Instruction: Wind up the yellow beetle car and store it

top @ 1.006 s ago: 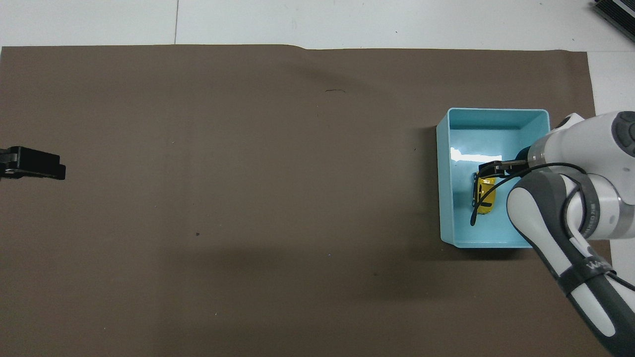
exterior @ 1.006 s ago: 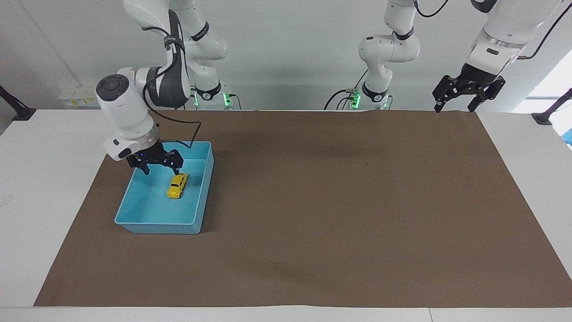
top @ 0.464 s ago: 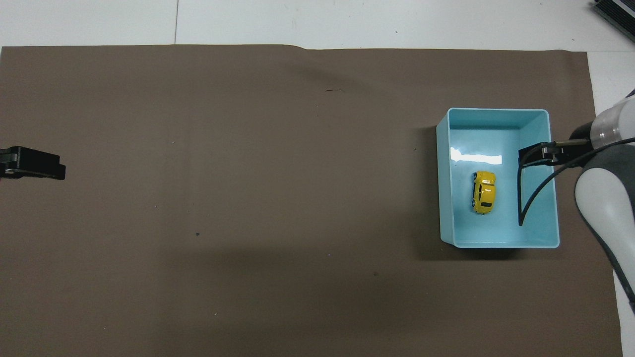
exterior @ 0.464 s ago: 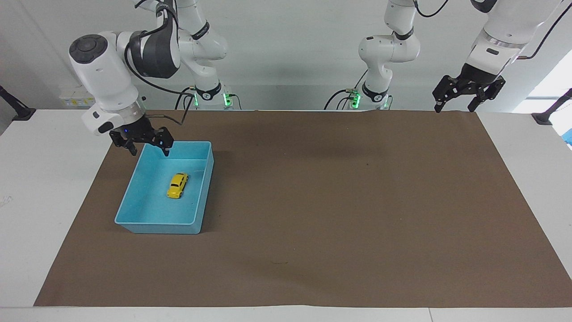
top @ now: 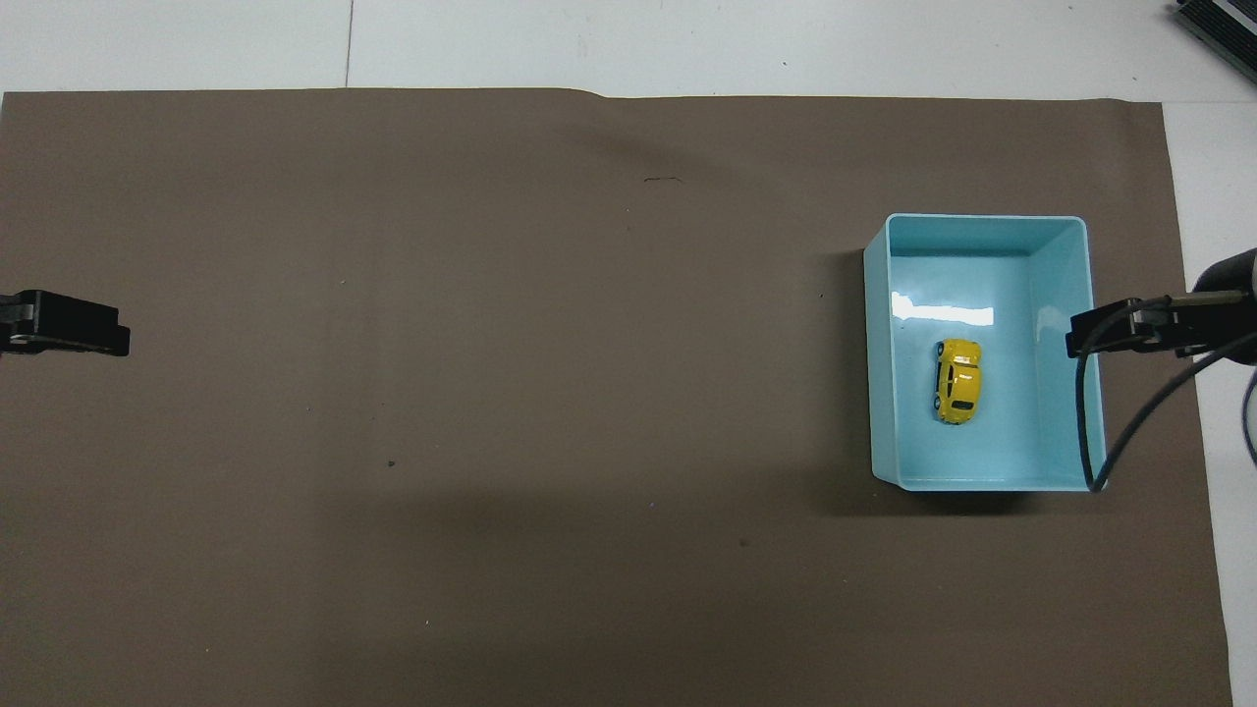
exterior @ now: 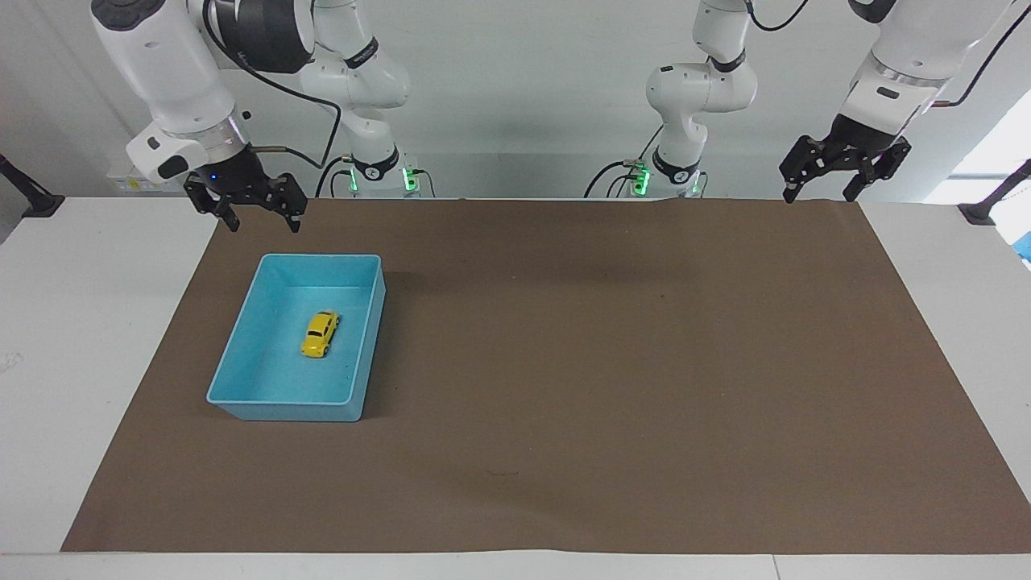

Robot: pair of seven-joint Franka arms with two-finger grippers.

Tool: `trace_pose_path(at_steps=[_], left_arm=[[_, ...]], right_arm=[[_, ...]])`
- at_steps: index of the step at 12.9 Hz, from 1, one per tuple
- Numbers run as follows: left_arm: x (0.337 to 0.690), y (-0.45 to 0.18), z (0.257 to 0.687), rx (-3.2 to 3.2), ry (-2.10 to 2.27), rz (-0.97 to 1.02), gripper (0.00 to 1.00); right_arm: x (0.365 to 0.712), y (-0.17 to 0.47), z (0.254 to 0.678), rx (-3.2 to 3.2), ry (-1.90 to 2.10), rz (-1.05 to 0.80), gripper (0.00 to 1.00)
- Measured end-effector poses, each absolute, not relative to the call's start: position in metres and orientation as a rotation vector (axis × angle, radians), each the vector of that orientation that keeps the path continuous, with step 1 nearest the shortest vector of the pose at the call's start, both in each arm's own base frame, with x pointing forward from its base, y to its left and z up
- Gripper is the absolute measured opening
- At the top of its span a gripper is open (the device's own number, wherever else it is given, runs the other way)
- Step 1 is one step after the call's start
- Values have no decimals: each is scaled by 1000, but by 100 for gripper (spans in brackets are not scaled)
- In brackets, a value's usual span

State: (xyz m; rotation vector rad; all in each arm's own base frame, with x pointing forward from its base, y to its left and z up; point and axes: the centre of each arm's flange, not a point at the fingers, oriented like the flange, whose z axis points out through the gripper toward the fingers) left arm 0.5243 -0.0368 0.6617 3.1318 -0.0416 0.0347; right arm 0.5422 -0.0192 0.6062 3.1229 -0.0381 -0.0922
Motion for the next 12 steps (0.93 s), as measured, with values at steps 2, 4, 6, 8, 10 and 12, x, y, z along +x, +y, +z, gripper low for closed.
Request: trace_pose_path(at_steps=[2, 4, 6, 8, 10, 12], left_arm=[[524, -37, 662, 3132, -42, 35, 100], [524, -37, 662, 3132, -42, 35, 100], [524, -37, 662, 3132, -42, 35, 100], [524, -37, 662, 3132, -42, 35, 100], [524, -37, 662, 3132, -42, 35, 100], [524, -37, 662, 3132, -42, 35, 100]], right_arm=[[538, -19, 618, 3123, -40, -127, 100], [534, -20, 628, 3122, -42, -155, 100], [535, -20, 632, 3123, -42, -140, 100], [536, -20, 632, 3123, -42, -140, 100], [537, -20, 631, 3123, -42, -142, 100], [537, -20, 631, 3123, -42, -143, 100]])
